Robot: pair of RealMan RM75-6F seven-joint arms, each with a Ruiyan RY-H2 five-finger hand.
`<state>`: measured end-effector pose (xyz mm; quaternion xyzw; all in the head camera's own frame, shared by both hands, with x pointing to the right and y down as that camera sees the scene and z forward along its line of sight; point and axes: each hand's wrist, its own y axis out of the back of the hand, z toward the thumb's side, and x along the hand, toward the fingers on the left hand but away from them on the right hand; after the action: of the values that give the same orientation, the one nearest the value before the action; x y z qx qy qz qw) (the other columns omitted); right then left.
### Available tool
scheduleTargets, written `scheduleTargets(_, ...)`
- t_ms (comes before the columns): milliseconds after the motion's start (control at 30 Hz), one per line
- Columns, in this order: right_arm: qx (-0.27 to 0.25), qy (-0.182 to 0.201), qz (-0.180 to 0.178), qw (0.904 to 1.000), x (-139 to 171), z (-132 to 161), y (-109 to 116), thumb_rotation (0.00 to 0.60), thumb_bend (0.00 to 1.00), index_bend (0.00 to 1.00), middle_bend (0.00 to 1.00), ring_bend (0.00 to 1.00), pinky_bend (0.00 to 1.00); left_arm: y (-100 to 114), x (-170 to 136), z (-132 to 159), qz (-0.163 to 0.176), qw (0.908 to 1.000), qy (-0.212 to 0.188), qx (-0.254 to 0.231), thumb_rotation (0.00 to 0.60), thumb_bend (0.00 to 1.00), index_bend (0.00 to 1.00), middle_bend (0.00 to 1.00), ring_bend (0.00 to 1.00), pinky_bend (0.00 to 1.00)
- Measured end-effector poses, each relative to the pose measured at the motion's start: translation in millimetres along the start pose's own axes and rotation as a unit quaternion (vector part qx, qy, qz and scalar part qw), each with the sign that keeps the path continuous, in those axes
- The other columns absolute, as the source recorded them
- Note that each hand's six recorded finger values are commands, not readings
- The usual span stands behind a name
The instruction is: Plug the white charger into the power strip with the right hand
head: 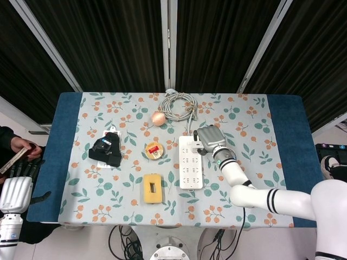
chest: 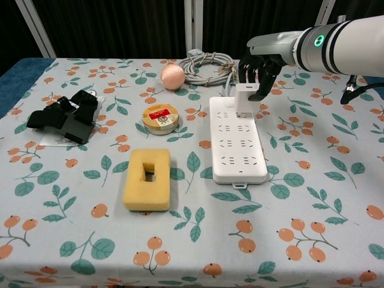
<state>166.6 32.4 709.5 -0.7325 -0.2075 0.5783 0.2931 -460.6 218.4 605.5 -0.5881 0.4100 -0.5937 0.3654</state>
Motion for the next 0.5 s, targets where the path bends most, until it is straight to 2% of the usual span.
scheduleTargets(500,0.01,0.0,0.008,0.9999,-3.2,4.7,-6.7,0.6,0.41,0.75,0.64,0.39,0.24,-3.3,0.7,-1.0,-0.003,1.0,0.001,-0.002,0.6,0.0,0.17,0.14,0.03,0.0)
